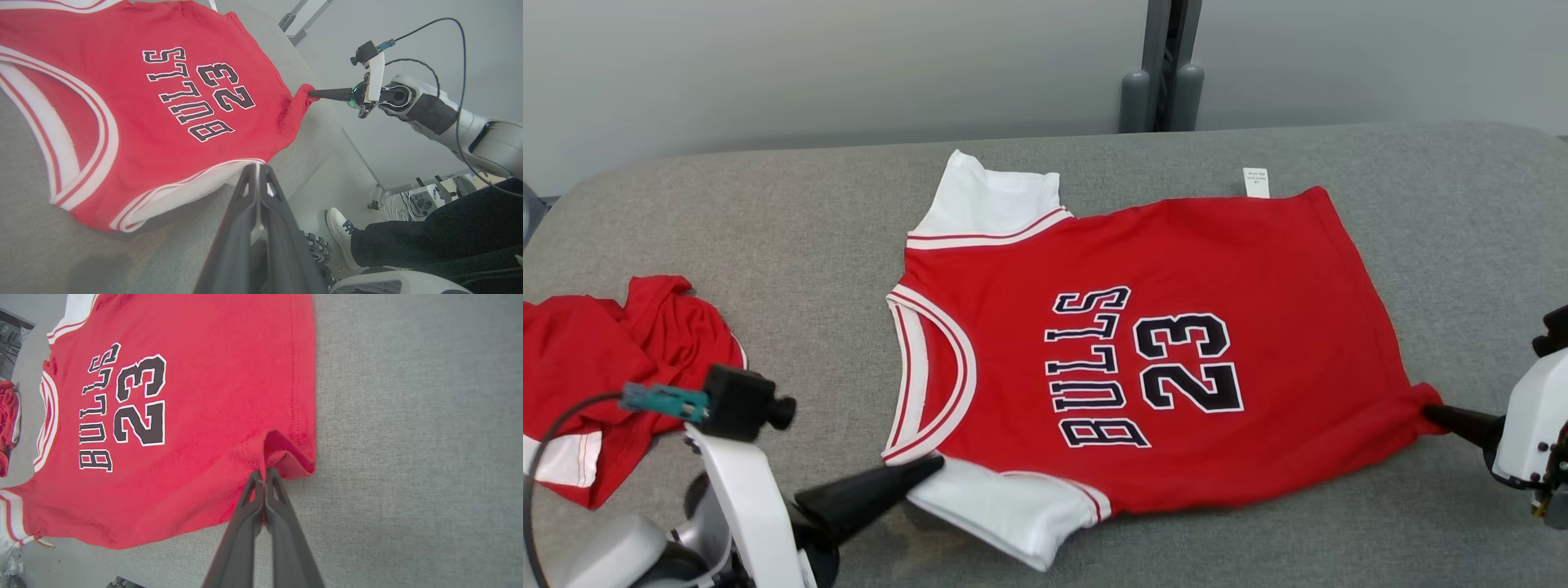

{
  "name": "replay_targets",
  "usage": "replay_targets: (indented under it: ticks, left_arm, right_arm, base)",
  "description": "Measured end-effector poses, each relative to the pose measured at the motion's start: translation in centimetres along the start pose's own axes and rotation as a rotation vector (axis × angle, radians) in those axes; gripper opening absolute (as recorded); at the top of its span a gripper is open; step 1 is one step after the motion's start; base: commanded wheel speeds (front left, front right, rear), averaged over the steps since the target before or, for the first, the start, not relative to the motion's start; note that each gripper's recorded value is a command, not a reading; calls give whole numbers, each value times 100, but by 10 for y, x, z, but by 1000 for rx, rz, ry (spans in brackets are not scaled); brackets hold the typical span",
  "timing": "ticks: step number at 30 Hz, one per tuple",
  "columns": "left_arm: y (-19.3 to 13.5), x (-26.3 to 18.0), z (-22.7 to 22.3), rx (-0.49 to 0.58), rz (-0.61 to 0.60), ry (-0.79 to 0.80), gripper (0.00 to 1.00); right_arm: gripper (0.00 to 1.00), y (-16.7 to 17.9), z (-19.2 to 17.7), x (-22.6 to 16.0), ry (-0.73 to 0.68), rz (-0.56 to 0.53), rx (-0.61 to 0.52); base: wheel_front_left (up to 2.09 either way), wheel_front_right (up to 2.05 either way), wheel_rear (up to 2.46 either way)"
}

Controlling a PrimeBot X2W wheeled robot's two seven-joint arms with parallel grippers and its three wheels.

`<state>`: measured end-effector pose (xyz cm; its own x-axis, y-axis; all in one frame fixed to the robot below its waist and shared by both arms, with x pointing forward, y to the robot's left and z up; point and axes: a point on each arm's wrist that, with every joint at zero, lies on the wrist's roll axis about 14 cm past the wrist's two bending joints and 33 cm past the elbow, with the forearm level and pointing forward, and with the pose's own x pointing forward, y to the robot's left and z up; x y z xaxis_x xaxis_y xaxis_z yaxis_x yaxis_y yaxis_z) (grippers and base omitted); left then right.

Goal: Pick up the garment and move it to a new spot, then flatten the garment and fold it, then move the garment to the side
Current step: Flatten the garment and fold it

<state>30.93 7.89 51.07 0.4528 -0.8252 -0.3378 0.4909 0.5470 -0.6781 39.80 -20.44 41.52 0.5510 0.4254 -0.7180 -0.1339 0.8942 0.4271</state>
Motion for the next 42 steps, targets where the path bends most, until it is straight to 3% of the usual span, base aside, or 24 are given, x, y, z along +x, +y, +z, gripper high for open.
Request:
replay_targets:
  ticks: [12,31,32,37,42]
  left_arm:
    - [50,11,47,-19,137,-128,0]
    - [112,40,58,-35,286,-87,0]
    - [113,41,57,-38,290,-82,0]
    - [118,45,54,-41,299,-69,0]
    - [125,48,59,-36,320,-84,0]
  right_arm:
    - [0,-3,25,25,-66,-14,-6]
    - [2,-14,33,49,-115,-46,31]
    - [99,-15,35,49,-133,-50,40]
    - [100,-13,40,52,-168,-44,62]
    - [100,-11,65,49,-293,-47,65]
  base:
    - [0,0,0]
    - [0,0,0]
    - [0,0,0]
    - [0,0,0]
    - [0,0,0]
